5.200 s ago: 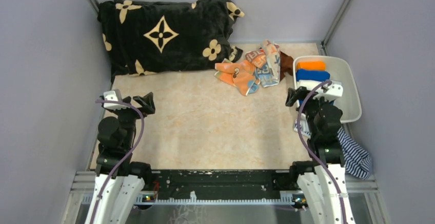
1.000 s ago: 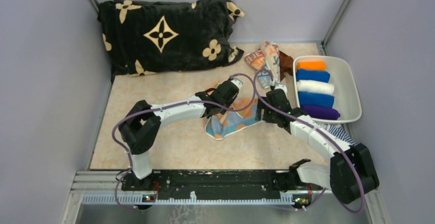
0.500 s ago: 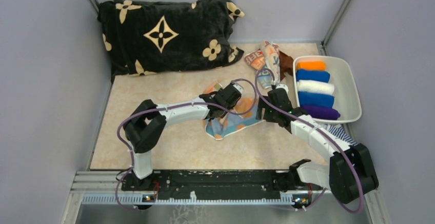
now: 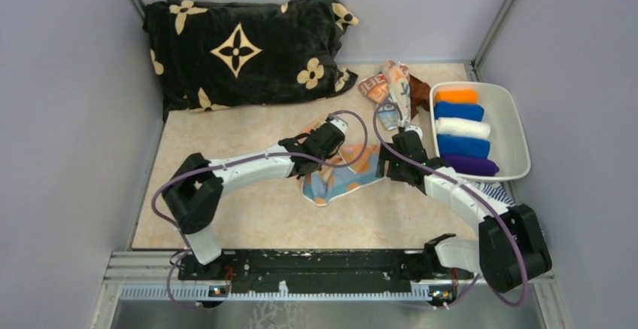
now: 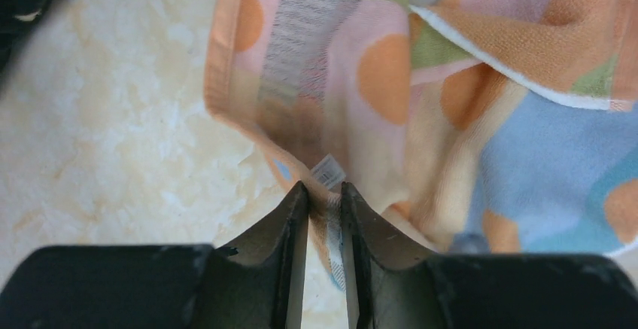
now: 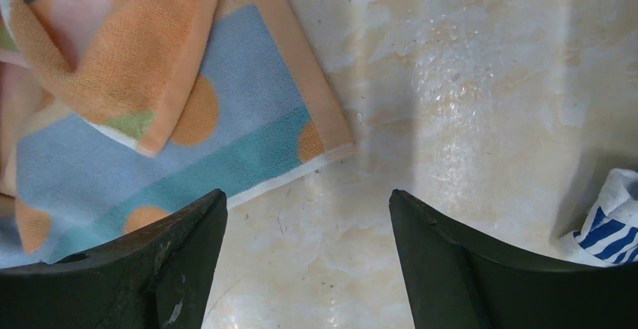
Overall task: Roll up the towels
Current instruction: Move the towel to the center of the board, then flatten out the towel at the center of the board.
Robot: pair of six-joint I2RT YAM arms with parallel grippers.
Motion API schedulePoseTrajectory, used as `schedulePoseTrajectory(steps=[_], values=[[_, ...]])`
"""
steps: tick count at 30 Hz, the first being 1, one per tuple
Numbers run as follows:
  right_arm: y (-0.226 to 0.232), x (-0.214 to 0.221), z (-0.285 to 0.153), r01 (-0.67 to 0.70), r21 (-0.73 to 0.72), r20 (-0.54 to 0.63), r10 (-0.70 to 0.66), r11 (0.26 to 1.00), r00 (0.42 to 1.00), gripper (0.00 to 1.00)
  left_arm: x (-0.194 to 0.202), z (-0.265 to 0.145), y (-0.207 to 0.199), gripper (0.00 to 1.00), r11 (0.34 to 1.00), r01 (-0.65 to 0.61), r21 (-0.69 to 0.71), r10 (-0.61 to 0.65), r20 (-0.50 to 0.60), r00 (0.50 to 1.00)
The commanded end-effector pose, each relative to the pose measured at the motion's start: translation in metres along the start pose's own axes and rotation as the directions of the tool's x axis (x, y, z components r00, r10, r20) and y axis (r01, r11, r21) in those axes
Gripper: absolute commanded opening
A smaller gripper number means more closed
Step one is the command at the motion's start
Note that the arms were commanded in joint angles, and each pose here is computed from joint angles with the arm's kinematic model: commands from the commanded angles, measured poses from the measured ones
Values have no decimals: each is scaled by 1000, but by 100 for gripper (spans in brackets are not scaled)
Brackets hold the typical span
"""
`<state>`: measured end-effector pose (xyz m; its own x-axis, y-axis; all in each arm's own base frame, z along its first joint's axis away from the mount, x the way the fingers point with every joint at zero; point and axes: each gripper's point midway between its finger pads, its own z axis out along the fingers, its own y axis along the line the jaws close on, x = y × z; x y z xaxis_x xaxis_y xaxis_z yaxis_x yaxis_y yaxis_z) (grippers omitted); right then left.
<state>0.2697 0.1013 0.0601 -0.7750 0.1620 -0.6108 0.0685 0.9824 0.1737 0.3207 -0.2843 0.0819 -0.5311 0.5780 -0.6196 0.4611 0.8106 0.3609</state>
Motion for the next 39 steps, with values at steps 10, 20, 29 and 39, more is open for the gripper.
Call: schedulePoseTrajectory(steps=[10,20,29,39], values=[[0,-12,17,7,27,-8,-7,1000,1000,78,27,-27,58,15,938,337,86,-342,59,938],[-5,-12,21,38,69,-39,-36,997,999,69,49,-48,87,25,857,486,173,-510,142,848],[-2,-17,22,42,60,-31,-40,997,999,69,33,-34,42,46,967,233,105,-239,53,970],[-1,-11,31,56,52,-55,-53,997,997,70,57,-14,26,63,999,10,-31,-12,-66,998]])
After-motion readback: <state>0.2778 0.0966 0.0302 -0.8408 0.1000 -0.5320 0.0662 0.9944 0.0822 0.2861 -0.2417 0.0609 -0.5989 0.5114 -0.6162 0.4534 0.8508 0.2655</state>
